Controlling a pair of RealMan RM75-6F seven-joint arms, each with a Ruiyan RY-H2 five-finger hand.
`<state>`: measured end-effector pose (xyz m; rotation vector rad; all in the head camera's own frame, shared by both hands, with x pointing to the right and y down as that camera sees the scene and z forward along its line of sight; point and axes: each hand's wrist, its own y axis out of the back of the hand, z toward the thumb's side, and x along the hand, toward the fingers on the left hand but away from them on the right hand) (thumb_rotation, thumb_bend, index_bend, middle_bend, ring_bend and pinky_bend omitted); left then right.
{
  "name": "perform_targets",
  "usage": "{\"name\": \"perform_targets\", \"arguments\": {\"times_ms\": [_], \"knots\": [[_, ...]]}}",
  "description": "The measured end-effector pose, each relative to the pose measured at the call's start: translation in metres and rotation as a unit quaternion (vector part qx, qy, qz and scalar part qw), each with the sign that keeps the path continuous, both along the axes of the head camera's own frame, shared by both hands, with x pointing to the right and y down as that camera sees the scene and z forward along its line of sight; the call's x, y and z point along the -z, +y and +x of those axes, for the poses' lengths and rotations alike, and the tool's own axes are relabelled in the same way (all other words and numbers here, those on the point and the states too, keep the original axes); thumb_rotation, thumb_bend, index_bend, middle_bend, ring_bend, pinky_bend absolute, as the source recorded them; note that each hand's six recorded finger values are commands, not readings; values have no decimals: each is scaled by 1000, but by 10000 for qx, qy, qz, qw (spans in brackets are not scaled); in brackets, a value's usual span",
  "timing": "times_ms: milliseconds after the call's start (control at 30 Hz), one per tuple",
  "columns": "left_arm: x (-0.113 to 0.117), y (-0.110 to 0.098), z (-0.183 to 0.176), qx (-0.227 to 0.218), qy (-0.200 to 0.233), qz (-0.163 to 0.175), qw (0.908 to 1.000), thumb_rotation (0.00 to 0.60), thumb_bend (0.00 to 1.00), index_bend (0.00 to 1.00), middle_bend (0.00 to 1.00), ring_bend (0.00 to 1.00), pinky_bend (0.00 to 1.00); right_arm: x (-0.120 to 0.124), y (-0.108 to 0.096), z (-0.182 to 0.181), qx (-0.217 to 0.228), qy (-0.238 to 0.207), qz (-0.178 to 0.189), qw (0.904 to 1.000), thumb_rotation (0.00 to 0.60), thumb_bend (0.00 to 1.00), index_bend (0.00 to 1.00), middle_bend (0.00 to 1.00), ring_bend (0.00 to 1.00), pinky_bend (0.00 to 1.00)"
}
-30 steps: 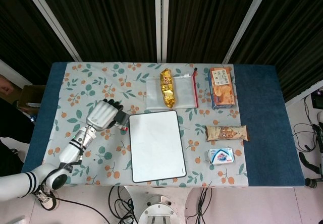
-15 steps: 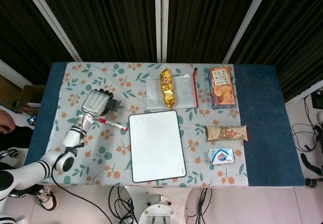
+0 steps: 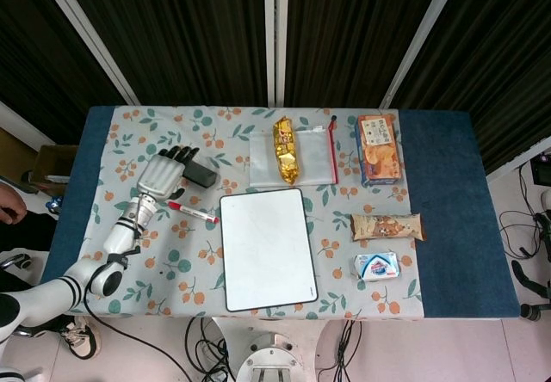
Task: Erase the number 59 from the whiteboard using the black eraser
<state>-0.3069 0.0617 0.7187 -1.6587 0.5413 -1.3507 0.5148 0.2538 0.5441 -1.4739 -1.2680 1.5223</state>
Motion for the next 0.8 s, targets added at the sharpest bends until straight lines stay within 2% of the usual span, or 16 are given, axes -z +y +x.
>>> {"name": "perform_targets", "arguments": {"times_ms": [133,300,433,467,600,667,800], "knots": [[22,5,-10,84,163,232,9996,600,173,65,115,102,252,1,-1,1,-20,-15,33,10000,600,221,0,0,0,0],[67,32,-45,346,300,706,9965,598,129,67,113,89,227,-3,0,2,-2,-11,11,10000,600,221,0,0,0,0],[101,76,-89,717,146,983,9925,582,112,73,113,88,222,-8,2,-3,128,-9,-34,9999,600,221,0,0,0,0],[110,92,-103,848,61,1027,9911,578,111,73,113,88,221,-8,2,-4,166,-4,-29,9999,600,220,0,0,0,0],[134,143,-139,1225,-141,1080,9865,569,111,74,113,88,220,-9,2,-11,319,40,-17,9995,600,217,0,0,0,0],[142,163,-151,1370,-132,1053,9849,570,111,74,113,88,219,-9,2,-13,368,72,-27,9993,600,217,0,0,0,0],[146,184,-165,1543,-41,958,9834,562,100,75,113,88,219,-11,4,-18,457,114,-78,9989,600,214,0,0,0,0]]}}
